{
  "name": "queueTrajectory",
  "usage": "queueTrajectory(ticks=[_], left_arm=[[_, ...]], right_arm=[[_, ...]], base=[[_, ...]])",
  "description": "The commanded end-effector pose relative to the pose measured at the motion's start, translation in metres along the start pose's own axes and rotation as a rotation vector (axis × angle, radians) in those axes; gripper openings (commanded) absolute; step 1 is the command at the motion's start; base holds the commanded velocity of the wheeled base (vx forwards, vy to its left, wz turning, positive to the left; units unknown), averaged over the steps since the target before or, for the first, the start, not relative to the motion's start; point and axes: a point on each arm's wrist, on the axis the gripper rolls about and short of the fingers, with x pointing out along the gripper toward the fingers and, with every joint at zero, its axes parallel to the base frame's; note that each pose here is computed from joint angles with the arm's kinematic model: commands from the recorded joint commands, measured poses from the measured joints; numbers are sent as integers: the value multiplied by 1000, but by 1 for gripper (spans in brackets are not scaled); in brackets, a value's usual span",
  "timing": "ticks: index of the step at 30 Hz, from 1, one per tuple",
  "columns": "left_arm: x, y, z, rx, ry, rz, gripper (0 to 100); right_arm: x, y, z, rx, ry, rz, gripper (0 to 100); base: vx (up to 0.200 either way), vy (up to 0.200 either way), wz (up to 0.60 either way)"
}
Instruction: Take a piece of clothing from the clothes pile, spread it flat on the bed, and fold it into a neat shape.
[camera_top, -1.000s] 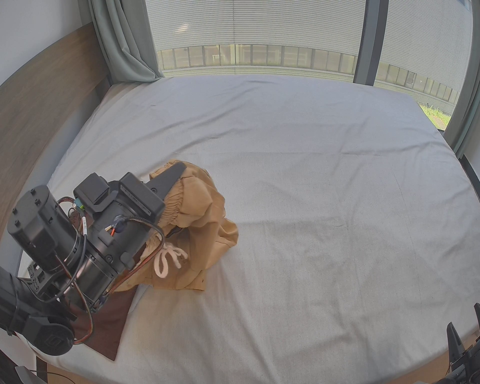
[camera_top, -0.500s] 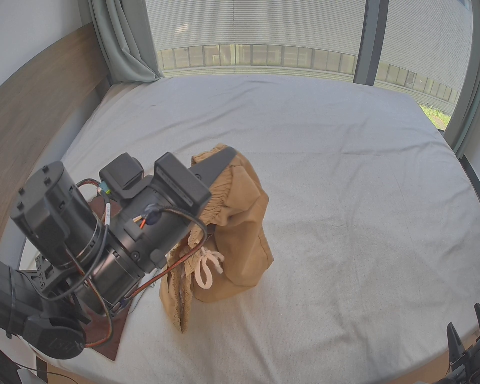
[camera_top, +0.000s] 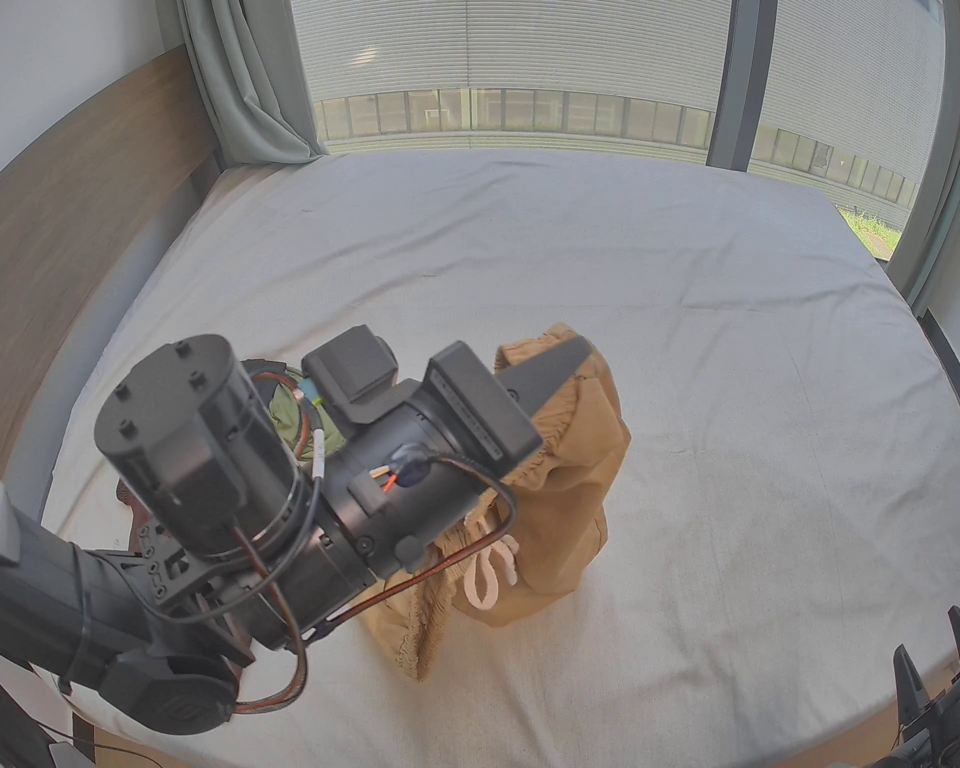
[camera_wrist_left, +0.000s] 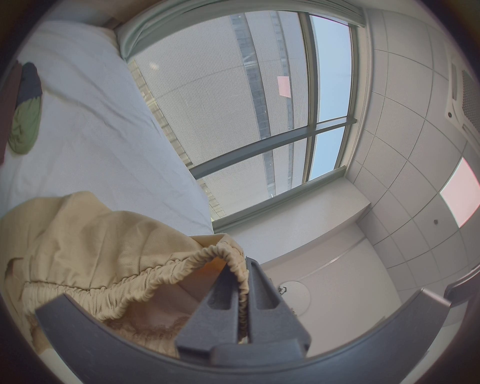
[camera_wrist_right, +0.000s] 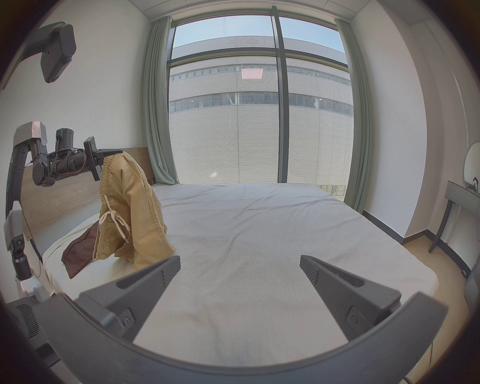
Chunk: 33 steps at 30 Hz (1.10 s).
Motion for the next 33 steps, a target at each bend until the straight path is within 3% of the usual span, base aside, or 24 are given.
queueTrajectory(ticks=[1,12,19,24,33], left_arm=[[17,11,-13,-40,50,-1,0],[46,39,-47,-62,125,36,0],[55,37,-64,-71,192,-9,0],[69,15,-68,-102,194,-101,0],[72,-58,-29,-242,109,-308,0]], right_arm=[[0,0,-5,-1,1,0,100],[0,0,-5,-1,1,-1,100],[0,0,-5,-2,1,-1,100],[0,0,-5,-2,1,0,100],[0,0,-5,-2,1,0,100]], base=[[0,0,0],[0,0,0],[0,0,0],[0,0,0],[0,0,0]])
